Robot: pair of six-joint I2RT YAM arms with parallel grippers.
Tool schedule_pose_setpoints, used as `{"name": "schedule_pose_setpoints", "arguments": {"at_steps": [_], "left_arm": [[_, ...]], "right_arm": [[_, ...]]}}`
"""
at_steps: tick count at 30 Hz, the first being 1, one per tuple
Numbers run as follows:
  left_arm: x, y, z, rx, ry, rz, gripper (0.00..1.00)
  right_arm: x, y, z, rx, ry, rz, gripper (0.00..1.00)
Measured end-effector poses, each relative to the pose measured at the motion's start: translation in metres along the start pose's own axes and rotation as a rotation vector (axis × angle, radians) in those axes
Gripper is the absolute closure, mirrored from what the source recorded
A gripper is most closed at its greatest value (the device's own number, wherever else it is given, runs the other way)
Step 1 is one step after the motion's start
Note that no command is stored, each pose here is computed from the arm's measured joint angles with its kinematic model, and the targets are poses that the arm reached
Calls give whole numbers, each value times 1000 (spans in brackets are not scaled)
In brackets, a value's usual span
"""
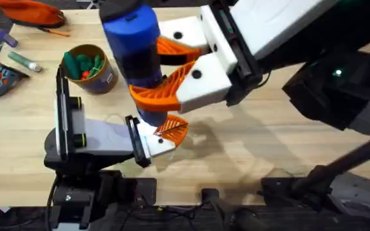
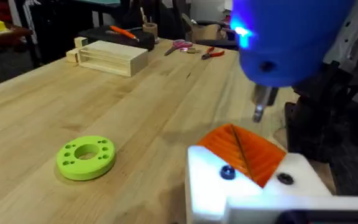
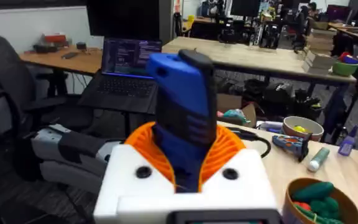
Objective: Pick up the gripper from the table and insert it into the empty holder that is missing its gripper. Then pick up a screw, insert it into the mounting hole, and use the screwdriver to tighten it. Finally, clean up the table by picking up the vegetable and placing it into the bucket.
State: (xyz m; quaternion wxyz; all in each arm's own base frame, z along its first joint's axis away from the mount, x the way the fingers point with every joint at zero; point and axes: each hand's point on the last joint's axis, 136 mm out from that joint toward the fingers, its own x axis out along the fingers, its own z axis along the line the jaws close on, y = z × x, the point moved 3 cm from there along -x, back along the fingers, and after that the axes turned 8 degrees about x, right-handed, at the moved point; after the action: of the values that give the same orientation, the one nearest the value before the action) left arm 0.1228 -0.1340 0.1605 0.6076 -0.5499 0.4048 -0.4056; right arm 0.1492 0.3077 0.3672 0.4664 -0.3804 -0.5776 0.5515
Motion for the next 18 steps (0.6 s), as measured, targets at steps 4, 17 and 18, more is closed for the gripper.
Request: {"name": "schedule_pose_setpoints", "arguments": {"at_steps": [4, 17, 18], "left_arm": [[0, 0, 0, 0, 0, 0, 988], [0, 0, 0, 0, 0, 0, 988], [0, 0, 0, 0, 0, 0, 988]], "right_arm": [[1, -1, -1, -12, -1, -3, 862], [8, 4, -9, 4, -9, 7, 862], [8, 4, -9, 4, -9, 8, 862]]}}
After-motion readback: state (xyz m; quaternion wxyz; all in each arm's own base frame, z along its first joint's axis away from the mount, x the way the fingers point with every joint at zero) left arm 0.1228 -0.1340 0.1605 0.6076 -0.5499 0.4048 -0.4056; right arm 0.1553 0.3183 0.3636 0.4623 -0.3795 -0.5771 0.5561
